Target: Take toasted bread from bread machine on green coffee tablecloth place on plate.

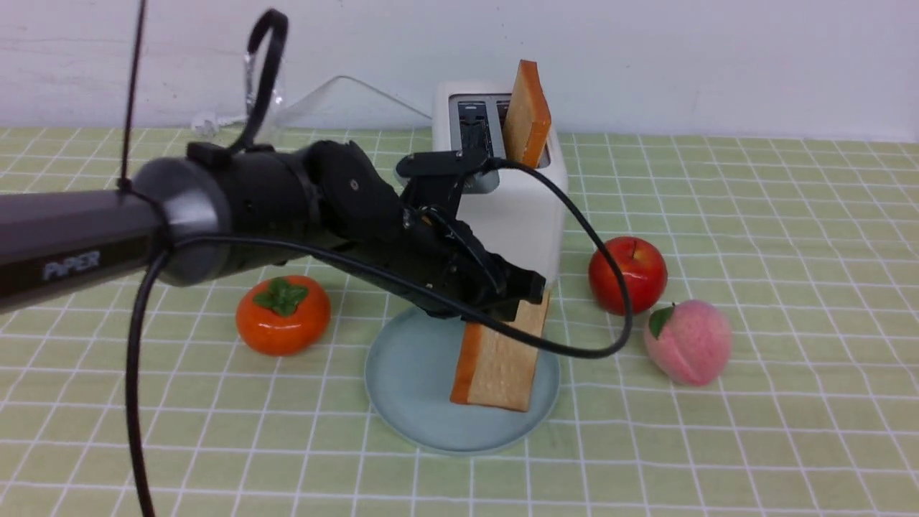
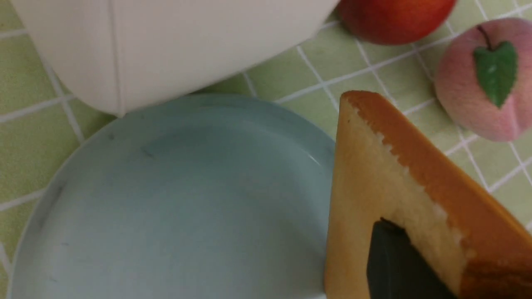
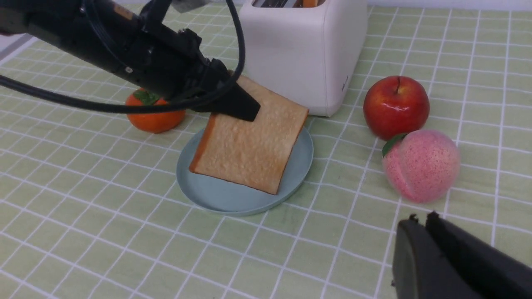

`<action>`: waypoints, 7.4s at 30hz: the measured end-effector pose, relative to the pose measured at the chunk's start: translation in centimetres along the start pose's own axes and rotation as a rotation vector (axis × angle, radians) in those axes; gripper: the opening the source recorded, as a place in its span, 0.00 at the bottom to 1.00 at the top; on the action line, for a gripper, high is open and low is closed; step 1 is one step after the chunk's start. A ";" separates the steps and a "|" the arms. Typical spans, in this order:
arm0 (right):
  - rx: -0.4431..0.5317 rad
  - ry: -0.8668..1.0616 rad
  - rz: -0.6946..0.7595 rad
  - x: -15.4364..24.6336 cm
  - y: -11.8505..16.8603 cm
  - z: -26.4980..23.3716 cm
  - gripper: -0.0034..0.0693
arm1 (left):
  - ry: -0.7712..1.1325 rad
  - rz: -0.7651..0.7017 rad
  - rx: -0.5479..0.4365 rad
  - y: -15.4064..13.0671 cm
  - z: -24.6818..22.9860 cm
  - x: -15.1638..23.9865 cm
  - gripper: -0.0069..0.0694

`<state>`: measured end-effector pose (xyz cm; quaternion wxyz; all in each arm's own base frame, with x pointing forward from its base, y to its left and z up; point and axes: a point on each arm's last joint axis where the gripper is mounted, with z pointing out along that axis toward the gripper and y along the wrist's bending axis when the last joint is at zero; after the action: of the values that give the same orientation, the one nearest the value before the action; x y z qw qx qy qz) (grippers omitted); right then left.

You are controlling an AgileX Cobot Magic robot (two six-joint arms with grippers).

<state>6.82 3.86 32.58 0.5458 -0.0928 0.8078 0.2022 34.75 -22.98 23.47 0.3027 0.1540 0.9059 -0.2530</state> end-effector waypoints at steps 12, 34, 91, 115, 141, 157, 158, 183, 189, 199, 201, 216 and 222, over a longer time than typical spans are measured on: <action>-0.010 -0.005 0.013 0.0 0.1 0.0 0.09 | 0.022 0.007 -0.020 0.3 0.3 0.3 0.54; -0.022 0.007 0.018 0.1 0.2 0.0 0.11 | 0.199 0.029 -0.237 2.2 -0.3 1.8 0.84; -0.081 0.092 -0.019 -11.7 -1.6 35.1 0.73 | -0.866 0.208 -0.031 1.9 -27.2 21.1 0.07; 0.022 0.003 -0.004 -10.7 -3.2 39.7 0.21 | -0.832 0.204 -0.047 2.0 -27.0 21.3 0.07; -0.500 0.622 0.064 -8.9 5.6 28.5 0.21 | -0.835 0.204 -0.045 2.0 -27.0 21.3 0.07; -0.384 0.636 0.226 -3.1 2.2 36.3 0.21 | -0.835 0.204 -0.045 2.0 -27.0 21.3 0.07; -0.383 0.634 0.226 -3.1 2.2 36.4 0.21 | -0.836 0.204 -0.045 2.0 -27.0 21.2 0.07; -0.039 0.609 -0.114 -13.6 1.7 18.0 0.22 | -0.835 0.204 -0.045 2.0 -27.0 21.2 0.07; 0.071 0.544 -0.059 -11.8 1.9 8.2 0.03 | -0.839 0.198 -0.041 2.0 -27.1 21.3 0.07; 0.094 0.350 0.052 -2.9 0.4 -2.3 0.05 | -0.846 0.197 -0.039 2.0 -27.2 21.3 0.08; 0.088 0.302 0.065 -1.5 0.1 -3.2 0.05 | -0.846 0.197 -0.039 2.0 -27.2 21.3 0.08; 0.113 0.222 0.069 1.6 -1.0 -2.1 0.06 | -0.846 0.195 -0.037 2.0 -27.2 21.3 0.09; 0.132 0.186 0.049 1.7 -1.3 -2.1 0.05 | -0.846 0.194 -0.037 2.0 -27.2 21.3 0.10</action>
<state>4.88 1.90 31.35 0.4684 -0.0554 0.8685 0.1523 6.44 -3.67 28.12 0.6722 0.1158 0.6879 -0.2479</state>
